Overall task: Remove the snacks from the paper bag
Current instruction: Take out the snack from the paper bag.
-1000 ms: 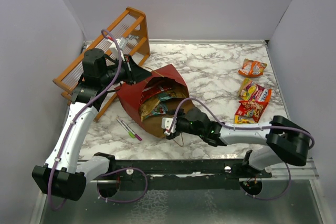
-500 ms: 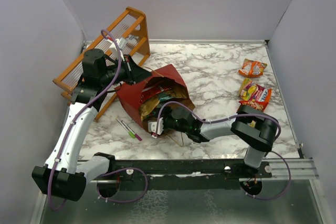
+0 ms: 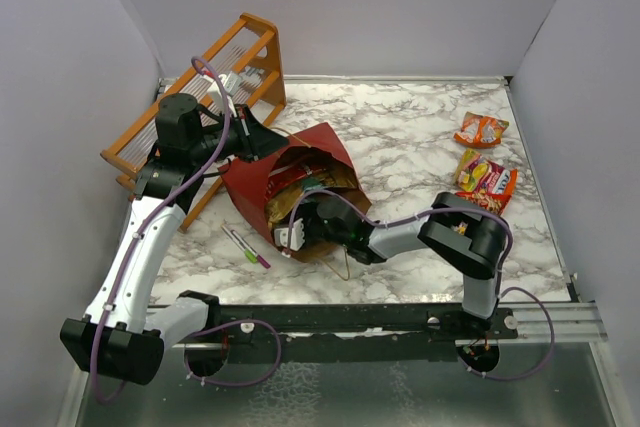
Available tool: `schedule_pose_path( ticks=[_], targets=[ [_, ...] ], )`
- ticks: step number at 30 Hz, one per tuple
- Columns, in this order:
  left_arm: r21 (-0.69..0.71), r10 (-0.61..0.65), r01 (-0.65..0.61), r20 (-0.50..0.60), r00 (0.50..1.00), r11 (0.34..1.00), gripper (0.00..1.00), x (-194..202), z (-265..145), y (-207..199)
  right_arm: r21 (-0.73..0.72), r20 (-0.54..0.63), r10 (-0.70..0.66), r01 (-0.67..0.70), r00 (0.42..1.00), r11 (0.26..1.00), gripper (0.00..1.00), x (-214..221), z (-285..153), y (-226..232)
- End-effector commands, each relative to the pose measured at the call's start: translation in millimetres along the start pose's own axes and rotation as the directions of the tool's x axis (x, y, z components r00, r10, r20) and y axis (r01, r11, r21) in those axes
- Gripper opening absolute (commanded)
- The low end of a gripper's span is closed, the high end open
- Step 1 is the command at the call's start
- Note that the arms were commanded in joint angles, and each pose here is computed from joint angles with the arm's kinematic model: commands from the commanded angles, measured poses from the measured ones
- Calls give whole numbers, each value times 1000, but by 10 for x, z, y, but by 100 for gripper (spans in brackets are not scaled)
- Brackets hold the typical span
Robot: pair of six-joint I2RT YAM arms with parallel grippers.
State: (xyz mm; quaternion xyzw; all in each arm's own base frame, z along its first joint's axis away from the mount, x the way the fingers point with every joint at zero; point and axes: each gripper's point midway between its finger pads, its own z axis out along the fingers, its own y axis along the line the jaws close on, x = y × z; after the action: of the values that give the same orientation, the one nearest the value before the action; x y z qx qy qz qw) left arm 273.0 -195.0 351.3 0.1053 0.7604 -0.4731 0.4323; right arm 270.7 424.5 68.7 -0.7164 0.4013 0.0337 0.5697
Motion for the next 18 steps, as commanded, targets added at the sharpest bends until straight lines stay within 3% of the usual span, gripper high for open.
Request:
schedule_pose_path(
  ticks=[1,8,13,18],
  targets=[
    [22,36,-37,37,999,999,0,-84,-87,-128,17,11,12,-12,1000,1000,25,-36,14,-60],
    [17,32,-32,35,999,999,0,-79,-78,-107,-12,53,64,-63,997,998,1,-216,-158,-134],
    [14,30,-31,38,999,999,0,-93,-72,-104,-109,75,130,-122,989,987,1,-396,-441,-103],
    [8,33,-33,38,999,999,0,-104,-57,-79,-316,87,236,-198,968,928,1,-610,-829,167]
  ],
)
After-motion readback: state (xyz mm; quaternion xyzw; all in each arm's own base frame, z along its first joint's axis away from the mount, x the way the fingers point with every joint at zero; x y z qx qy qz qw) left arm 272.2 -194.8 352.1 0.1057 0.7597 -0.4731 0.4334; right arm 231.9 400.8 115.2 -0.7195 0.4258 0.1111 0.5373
